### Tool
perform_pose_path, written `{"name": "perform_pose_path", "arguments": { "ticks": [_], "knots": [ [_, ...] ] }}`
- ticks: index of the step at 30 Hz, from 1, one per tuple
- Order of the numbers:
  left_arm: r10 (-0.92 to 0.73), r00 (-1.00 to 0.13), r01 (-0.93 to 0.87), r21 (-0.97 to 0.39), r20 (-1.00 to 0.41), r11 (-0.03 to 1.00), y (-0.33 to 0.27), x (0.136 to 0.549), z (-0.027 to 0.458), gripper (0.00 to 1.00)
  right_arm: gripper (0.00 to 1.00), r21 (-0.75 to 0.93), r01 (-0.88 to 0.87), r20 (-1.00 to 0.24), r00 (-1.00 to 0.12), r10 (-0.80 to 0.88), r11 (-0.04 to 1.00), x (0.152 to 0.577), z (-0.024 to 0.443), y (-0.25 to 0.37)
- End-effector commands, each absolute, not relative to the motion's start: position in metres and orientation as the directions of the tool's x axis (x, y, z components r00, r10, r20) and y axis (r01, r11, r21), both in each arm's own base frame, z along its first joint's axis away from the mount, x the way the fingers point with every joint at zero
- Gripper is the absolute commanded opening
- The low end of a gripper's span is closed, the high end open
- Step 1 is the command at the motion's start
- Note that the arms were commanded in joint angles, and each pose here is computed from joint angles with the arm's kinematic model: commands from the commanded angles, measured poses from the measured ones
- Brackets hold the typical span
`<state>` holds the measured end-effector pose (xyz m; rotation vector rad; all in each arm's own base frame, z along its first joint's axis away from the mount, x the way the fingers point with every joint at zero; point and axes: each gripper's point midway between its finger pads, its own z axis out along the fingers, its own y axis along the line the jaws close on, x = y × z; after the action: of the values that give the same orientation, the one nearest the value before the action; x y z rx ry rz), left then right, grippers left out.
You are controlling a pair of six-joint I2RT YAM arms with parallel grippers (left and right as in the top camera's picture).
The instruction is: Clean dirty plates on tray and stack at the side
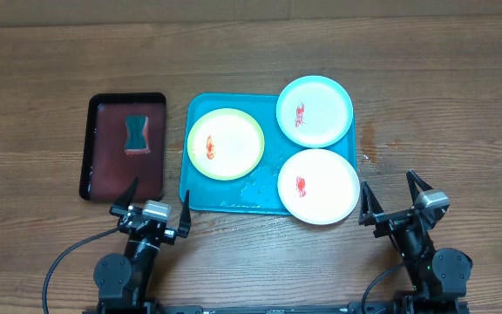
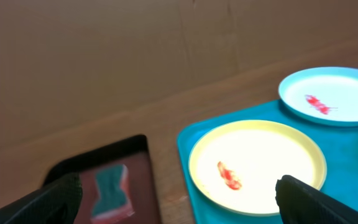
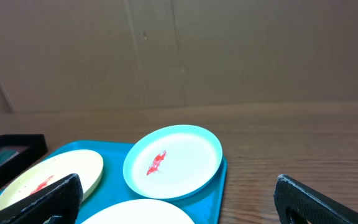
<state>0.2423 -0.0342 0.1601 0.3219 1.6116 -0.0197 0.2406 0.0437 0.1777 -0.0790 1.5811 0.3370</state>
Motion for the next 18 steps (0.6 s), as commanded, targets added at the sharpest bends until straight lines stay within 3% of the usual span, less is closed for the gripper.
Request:
{"name": "perform_pose_path", "arguments": {
  "ticks": [1,11,18],
  "knots": [
    [0.059,-0.034,0.234,0.05,-0.998,0.971,-0.038,0.236,0.184,1.0,1.0,0.232,-0.273,-0.973,-0.051,0.227,0.934,0.239,0.182,0.047],
    [-0.037,-0.153,0.229,-0.072,-0.988,0.971,-0.039,0.219,0.243,1.0,1.0,0.22,-0.344,-0.971,0.01,0.238,0.913,0.228,0.228,0.056],
    [-0.041,-0.383,0.228,-0.137,-0.923,0.964,-0.043,0.236,0.264,1.0,1.0,0.237,-0.341,-0.971,-0.044,0.237,0.91,0.225,0.267,0.058]
  ]
}}
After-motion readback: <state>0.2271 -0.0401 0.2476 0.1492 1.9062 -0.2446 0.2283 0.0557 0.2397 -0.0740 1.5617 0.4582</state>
